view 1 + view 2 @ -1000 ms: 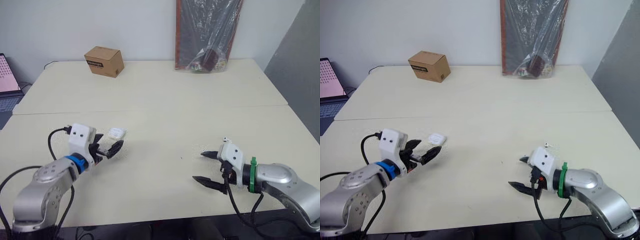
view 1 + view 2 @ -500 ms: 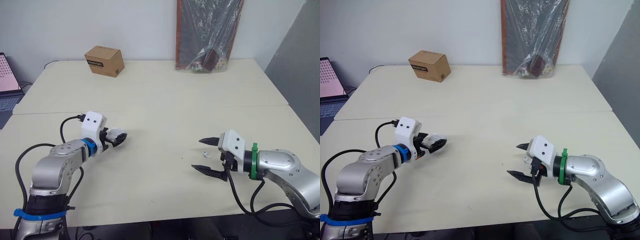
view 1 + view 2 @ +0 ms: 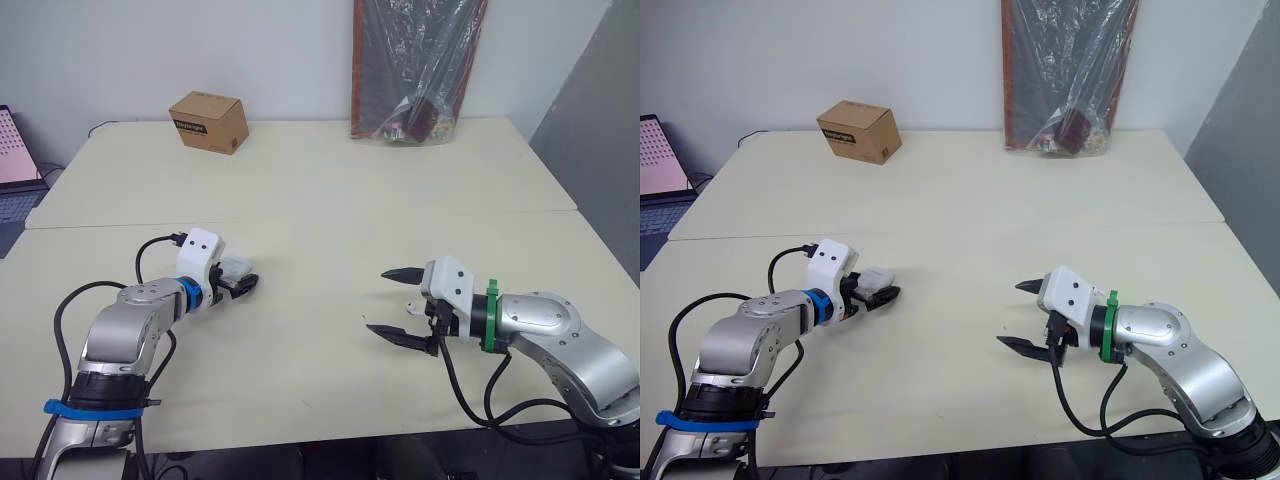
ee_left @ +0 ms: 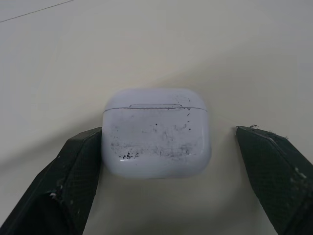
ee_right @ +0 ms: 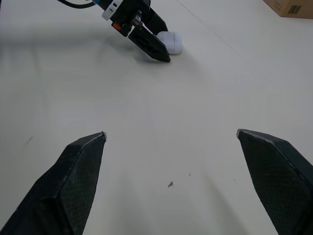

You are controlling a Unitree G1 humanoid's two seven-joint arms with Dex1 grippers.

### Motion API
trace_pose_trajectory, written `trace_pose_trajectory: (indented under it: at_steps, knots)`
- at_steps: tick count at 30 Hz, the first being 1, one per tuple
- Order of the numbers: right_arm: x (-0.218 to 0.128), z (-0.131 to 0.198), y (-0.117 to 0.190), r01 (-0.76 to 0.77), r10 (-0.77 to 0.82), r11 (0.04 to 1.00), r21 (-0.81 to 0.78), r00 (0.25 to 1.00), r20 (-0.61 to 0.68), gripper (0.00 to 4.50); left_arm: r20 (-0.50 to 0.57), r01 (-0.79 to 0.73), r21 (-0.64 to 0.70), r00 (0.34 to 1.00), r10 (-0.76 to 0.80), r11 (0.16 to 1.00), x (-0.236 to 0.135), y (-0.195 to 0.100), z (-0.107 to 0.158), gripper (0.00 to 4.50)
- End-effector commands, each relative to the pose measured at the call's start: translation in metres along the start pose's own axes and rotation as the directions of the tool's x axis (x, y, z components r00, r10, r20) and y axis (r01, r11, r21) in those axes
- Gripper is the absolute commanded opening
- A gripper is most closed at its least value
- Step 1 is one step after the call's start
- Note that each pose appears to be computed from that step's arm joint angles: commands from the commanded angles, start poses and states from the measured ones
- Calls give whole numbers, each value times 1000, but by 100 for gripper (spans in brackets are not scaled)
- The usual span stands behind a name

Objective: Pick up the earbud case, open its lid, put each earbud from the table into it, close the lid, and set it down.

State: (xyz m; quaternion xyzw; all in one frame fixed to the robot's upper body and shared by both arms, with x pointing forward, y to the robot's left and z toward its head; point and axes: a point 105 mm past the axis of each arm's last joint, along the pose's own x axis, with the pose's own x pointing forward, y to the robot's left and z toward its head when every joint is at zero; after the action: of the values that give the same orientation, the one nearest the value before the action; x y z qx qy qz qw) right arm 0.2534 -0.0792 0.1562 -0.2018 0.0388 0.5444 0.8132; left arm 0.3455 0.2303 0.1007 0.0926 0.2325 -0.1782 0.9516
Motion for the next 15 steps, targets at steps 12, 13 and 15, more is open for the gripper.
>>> trace_pose_trajectory:
  at_steps: [12,13,15]
  knots:
    - [-1,9,-2,20,-19,999,-40,1000,23,450,2,32,46,999,-32,998,2,-3,5,277]
    - [-1,9,-2,20,-19,999,-40,1000,22,450,2,32,46,999,-32,998,2,-3,5,277]
    - [-1,9,-2,20,-20,999,-39,1000,22,450,2,32,46,999,-32,998,2,-3,5,277]
